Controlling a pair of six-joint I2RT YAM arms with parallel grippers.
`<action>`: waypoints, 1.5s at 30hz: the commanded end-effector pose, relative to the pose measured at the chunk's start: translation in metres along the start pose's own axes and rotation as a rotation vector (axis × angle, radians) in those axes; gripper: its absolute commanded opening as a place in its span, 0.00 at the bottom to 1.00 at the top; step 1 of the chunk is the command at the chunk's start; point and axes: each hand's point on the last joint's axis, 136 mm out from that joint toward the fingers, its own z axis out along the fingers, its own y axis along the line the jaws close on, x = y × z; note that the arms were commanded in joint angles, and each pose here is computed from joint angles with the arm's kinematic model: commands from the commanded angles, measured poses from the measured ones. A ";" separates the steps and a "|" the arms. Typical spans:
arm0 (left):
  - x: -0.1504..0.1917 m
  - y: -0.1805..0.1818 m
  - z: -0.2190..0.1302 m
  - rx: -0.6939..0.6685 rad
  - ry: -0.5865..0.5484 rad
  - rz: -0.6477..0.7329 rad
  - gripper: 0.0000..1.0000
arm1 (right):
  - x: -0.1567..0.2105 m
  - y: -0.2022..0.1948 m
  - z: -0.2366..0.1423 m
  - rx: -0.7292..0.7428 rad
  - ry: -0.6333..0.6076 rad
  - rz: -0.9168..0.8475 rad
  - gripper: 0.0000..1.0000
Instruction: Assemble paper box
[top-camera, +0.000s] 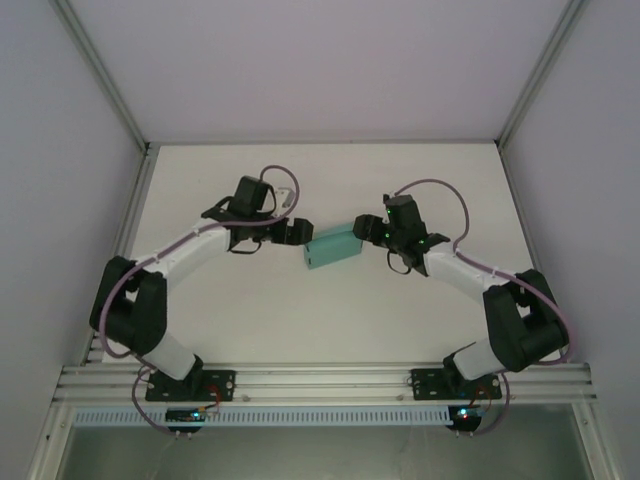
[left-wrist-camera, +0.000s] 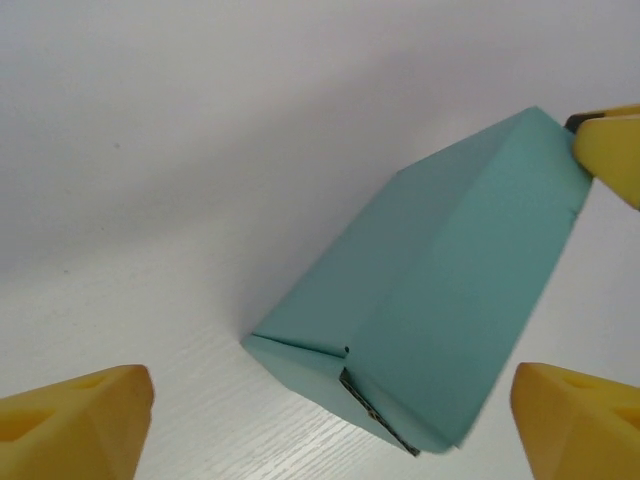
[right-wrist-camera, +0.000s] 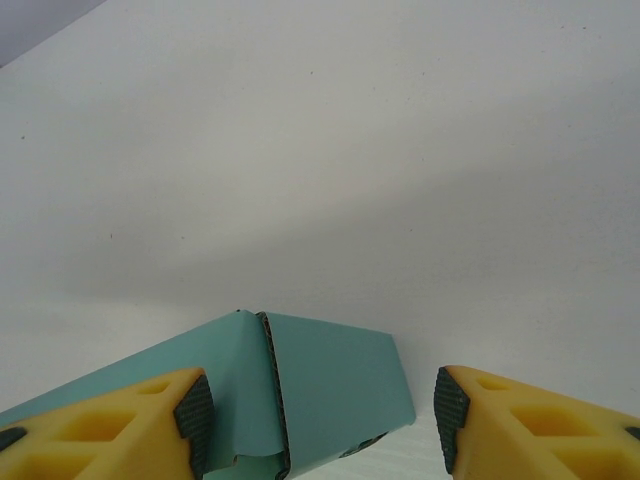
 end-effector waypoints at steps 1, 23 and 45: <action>0.012 0.003 0.012 0.067 0.035 -0.074 0.85 | 0.079 -0.062 0.006 0.206 0.248 0.028 0.62; 0.088 0.050 0.056 0.144 0.153 -0.321 0.00 | 0.122 -0.077 0.015 0.089 0.274 0.093 0.03; -0.045 0.018 -0.014 -0.025 -0.109 -0.016 1.00 | -0.030 0.028 -0.025 -0.073 0.059 -0.147 0.31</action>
